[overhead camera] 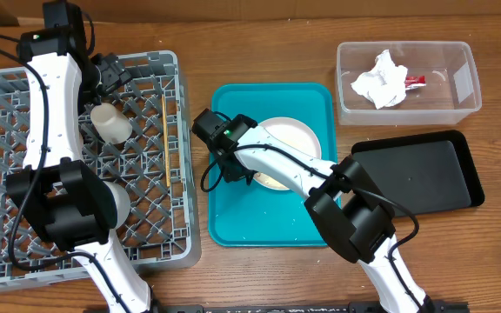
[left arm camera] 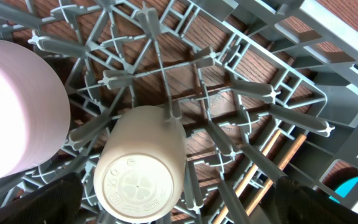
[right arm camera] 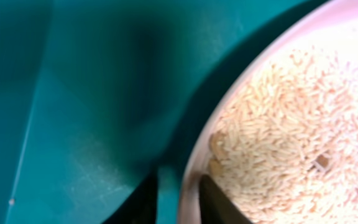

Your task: Sort waste into correct bins and load items into the dishwasher

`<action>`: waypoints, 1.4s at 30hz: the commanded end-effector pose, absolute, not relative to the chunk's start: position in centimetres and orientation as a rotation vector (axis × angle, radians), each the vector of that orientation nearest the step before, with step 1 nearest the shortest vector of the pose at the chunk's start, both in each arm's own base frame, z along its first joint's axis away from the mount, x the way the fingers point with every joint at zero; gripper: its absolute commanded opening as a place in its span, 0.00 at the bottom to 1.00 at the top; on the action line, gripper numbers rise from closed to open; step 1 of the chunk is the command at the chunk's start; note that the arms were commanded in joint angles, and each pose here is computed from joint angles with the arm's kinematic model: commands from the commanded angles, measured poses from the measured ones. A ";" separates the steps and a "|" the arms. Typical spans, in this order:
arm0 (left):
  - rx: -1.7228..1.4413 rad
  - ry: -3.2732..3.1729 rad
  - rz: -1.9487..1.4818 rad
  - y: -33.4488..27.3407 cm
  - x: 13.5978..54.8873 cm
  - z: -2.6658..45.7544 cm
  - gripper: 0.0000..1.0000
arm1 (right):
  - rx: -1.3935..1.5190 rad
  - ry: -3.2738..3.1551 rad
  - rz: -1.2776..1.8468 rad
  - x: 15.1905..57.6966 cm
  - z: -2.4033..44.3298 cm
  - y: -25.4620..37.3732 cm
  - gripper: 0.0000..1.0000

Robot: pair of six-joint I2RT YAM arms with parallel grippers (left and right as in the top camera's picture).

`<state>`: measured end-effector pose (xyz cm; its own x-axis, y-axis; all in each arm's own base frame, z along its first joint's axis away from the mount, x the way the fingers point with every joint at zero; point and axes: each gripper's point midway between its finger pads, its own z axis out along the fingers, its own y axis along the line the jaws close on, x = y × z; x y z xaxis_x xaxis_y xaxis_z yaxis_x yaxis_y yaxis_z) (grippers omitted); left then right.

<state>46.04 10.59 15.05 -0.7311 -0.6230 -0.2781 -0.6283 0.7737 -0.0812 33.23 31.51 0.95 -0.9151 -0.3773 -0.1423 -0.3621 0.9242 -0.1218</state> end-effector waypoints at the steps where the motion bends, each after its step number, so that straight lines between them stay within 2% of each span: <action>1: -0.980 2.649 0.006 10.5 46.5 15.8 1.00 | -0.581 2.918 -0.145 32.7 0.2 32.1 0.18; 6: -0.979 2.649 0.007 10.5 46.5 15.8 1.00 | -0.573 2.882 -0.180 33.1 0.8 32.2 0.04; 13: -0.980 2.649 0.006 10.5 46.5 15.8 1.00 | -0.528 2.839 -0.178 34.4 2.7 32.8 0.04; 25: -0.980 2.649 0.006 10.5 46.5 15.8 1.00 | -0.471 2.737 -0.147 36.9 8.5 34.2 0.04; 42: -0.979 2.649 0.007 10.5 46.5 15.8 1.00 | -0.403 2.687 -0.351 37.4 10.9 31.3 0.04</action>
<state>46.04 10.59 15.05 -0.7311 -0.6230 -0.2781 -0.6283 0.7737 -0.0812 36.10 31.09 8.65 -0.8953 -0.3563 -0.2673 -0.2816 0.9177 -0.2801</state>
